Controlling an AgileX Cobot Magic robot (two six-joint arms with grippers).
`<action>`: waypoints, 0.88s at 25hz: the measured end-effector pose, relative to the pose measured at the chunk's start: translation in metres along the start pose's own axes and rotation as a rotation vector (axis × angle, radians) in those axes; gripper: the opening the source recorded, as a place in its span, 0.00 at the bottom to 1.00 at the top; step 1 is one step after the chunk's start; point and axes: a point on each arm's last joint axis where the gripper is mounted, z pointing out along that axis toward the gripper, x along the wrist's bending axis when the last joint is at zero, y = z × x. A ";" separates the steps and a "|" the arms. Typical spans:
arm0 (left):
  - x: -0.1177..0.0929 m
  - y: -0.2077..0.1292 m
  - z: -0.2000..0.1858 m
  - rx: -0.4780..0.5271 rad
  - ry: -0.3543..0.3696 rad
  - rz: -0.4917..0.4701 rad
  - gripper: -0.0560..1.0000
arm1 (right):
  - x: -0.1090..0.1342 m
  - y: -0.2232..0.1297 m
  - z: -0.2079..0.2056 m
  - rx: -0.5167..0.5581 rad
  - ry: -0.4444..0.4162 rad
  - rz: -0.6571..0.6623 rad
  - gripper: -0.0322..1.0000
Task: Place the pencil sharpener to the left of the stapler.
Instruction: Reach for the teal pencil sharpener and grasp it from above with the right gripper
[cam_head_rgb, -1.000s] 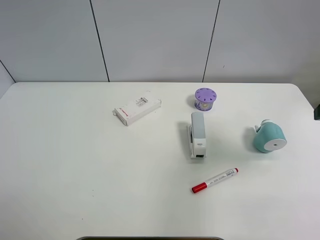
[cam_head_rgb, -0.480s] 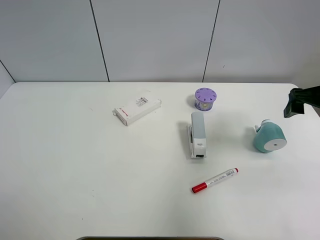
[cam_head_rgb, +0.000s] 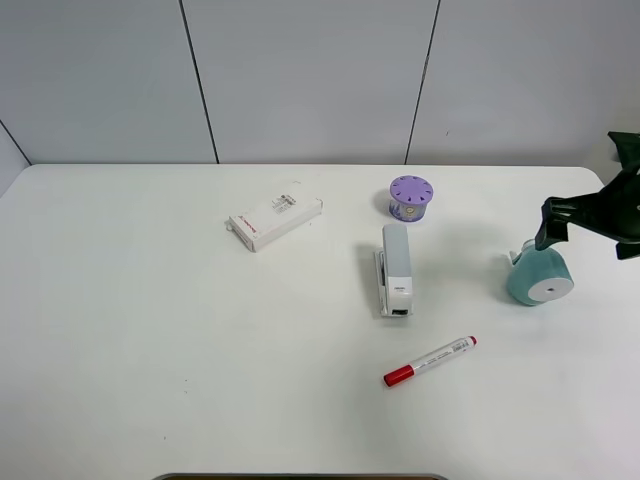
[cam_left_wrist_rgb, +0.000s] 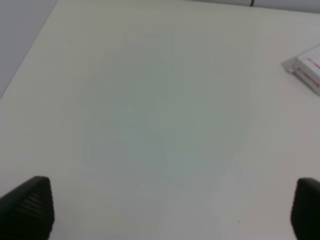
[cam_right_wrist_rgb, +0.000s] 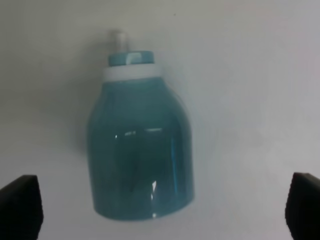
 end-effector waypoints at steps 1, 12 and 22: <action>0.000 0.000 0.000 0.000 0.000 0.000 0.95 | 0.001 0.000 0.006 0.010 0.001 -0.004 0.97; 0.000 0.000 0.000 0.000 0.000 0.000 0.95 | 0.015 0.001 0.064 0.071 0.018 -0.041 0.97; 0.000 0.000 0.000 0.000 0.000 0.000 0.95 | 0.014 -0.001 0.078 0.097 0.013 -0.045 0.97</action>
